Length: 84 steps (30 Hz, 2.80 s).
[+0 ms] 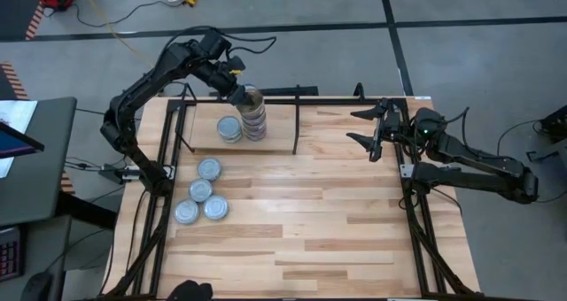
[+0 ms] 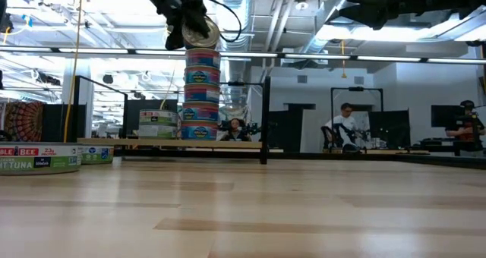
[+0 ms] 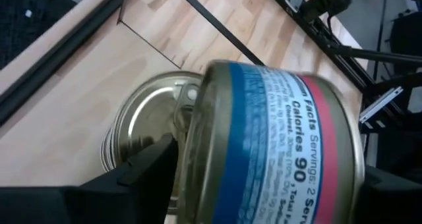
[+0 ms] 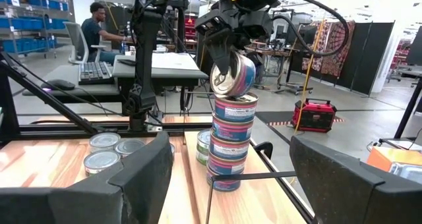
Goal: Stack canned seafood by type on shelf
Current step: Stack the blue pink tuna can on top of the blue pink tuna cans on the shelf
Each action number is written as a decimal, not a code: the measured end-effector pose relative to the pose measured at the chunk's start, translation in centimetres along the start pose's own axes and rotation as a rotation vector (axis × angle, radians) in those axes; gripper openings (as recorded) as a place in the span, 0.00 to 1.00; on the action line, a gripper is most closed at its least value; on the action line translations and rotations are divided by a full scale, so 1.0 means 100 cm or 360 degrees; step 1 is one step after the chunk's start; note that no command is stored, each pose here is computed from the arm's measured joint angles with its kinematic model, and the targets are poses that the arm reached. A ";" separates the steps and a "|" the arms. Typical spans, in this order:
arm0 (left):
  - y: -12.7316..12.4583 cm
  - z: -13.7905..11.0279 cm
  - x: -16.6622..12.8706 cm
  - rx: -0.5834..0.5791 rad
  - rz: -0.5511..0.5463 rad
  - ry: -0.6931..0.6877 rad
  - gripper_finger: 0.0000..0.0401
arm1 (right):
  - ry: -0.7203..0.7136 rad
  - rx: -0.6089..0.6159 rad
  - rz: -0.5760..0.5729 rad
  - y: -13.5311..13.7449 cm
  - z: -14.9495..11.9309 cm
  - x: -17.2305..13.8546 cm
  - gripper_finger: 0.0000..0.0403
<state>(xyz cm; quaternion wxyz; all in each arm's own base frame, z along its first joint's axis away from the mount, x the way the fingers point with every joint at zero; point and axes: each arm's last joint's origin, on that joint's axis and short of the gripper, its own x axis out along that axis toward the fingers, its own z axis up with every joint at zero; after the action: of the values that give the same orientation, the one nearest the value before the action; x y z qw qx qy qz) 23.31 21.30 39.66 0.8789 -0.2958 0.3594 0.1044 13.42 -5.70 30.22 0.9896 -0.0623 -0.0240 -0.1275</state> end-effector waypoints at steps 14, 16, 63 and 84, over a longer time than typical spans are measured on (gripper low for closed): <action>0.006 0.001 -0.005 0.0013 -0.0044 -0.0027 0.60 | -0.0016 -0.0003 -0.0002 0.000 0.001 0.000 0.82; 0.005 0.001 -0.005 0.0010 -0.0080 -0.0028 0.53 | -0.0019 -0.0004 -0.0002 0.000 0.001 0.000 0.82; 0.034 0.009 0.012 -0.0252 -0.0337 -0.0005 0.72 | 0.0012 0.0002 0.0001 -0.002 -0.004 0.012 0.82; 0.026 0.014 -0.004 -0.0040 0.0033 -0.0008 0.78 | 0.0007 0.0001 0.0000 -0.002 -0.004 0.012 0.82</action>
<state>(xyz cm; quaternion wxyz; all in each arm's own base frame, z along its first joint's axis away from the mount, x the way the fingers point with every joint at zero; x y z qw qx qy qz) 22.84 24.22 39.57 0.8749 -0.3028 0.3588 0.1189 14.54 -6.24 29.95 0.9897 -0.0618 -0.0217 -0.1275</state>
